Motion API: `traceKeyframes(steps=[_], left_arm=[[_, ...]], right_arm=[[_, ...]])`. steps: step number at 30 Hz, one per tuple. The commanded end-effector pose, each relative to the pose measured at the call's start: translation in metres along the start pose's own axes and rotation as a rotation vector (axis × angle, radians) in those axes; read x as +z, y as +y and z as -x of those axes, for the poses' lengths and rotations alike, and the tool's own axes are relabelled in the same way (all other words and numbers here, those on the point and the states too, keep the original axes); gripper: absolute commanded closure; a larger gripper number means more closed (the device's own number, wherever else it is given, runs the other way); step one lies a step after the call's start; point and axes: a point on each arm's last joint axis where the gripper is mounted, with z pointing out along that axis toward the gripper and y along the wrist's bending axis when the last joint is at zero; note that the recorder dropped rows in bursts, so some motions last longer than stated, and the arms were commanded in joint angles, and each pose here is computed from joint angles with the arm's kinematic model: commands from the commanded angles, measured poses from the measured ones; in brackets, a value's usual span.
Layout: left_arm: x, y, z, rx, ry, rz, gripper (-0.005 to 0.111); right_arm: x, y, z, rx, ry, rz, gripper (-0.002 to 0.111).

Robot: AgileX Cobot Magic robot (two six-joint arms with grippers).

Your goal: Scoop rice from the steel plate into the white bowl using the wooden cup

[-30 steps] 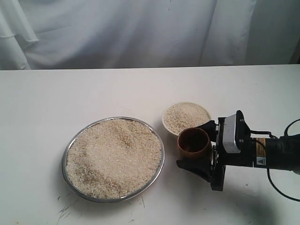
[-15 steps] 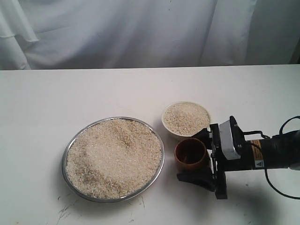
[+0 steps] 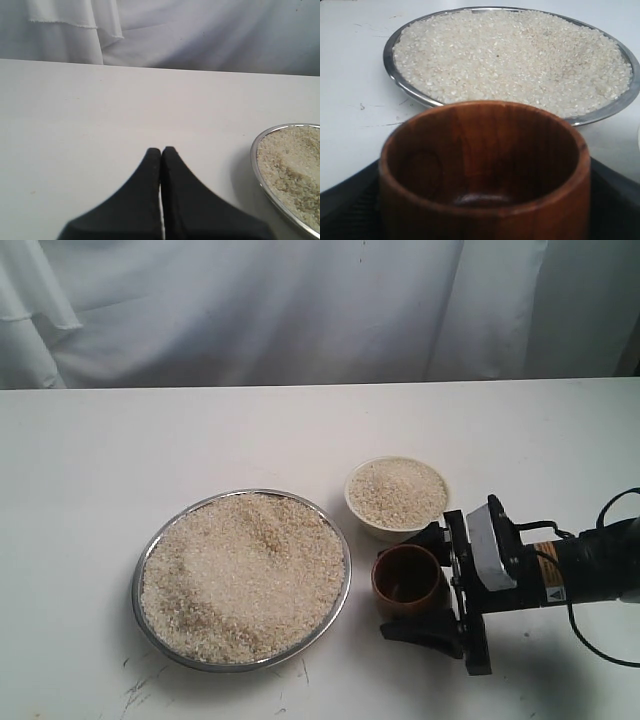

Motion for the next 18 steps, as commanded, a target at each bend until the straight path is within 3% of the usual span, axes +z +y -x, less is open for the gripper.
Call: traceKeyframes(steps=[1,7,18], left_arm=[[0.0002,-0.0001,-0.0001,0.002,-0.013,-0.003,0.107],[0.0002,-0.0001,-0.0001,0.002,-0.013,-0.003,0.107],[0.0002,-0.0001,-0.0001,0.002,-0.013,-0.003,0.107]], right_arm=[[-0.0020,0.0015,0.0009,0.002,-0.009,0.024,0.108],[-0.0020,0.0015,0.0009,0.002,-0.009,0.024,0.106],[-0.0020,0.0025,0.0007,-0.002,-0.007,0.034,0.081]])
